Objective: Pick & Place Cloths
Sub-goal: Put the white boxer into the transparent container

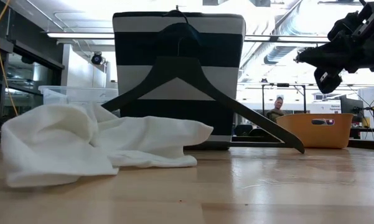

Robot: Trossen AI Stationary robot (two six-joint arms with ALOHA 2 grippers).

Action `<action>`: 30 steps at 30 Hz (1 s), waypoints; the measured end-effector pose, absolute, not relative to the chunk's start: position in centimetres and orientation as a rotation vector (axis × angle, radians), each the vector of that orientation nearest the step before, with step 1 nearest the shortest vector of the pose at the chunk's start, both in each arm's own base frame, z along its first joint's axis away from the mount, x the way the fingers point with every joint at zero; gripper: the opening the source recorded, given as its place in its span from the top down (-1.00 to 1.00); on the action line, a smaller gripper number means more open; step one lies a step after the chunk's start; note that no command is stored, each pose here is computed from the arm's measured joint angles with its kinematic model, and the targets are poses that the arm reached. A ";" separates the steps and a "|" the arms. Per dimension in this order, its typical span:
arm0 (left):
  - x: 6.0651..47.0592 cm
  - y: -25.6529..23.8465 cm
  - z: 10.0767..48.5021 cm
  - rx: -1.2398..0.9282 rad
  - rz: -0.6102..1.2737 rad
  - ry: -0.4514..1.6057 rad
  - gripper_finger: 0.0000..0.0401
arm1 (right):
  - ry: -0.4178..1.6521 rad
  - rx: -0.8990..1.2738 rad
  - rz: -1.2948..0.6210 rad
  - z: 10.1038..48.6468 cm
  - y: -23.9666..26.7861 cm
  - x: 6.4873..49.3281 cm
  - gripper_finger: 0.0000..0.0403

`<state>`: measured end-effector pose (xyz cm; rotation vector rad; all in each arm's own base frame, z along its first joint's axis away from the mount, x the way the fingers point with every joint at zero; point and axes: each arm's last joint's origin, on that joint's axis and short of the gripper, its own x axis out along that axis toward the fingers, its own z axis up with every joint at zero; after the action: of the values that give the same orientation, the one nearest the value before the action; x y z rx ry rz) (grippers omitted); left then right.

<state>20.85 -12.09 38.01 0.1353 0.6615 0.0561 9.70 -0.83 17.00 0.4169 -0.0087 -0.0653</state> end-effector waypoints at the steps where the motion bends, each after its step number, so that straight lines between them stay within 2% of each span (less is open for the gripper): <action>1: 20.8 -12.4 37.8 0.144 0.047 0.667 -0.52 | -0.009 0.417 -0.065 17.0 -0.8 9.7 0.98; 10: 20.2 -13.9 33.1 0.146 0.002 0.806 -0.52 | -0.009 0.417 -0.065 17.0 -0.8 9.7 0.98; 16: 20.5 -14.4 29.4 0.135 -0.055 0.826 -0.52 | -0.009 0.417 -0.065 17.0 -0.8 9.7 0.98; 23: 21.0 -14.9 25.7 0.090 -0.119 0.737 -0.52 | -0.009 0.417 -0.065 17.0 -0.8 9.7 0.98; 30: 21.2 -15.1 24.0 0.036 -0.126 0.653 -0.52 | -0.009 0.417 -0.065 17.0 -0.8 9.7 0.98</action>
<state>21.24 -15.06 24.03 0.0358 0.6534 -0.1259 9.70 -0.83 17.01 0.4169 -0.0089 -0.0653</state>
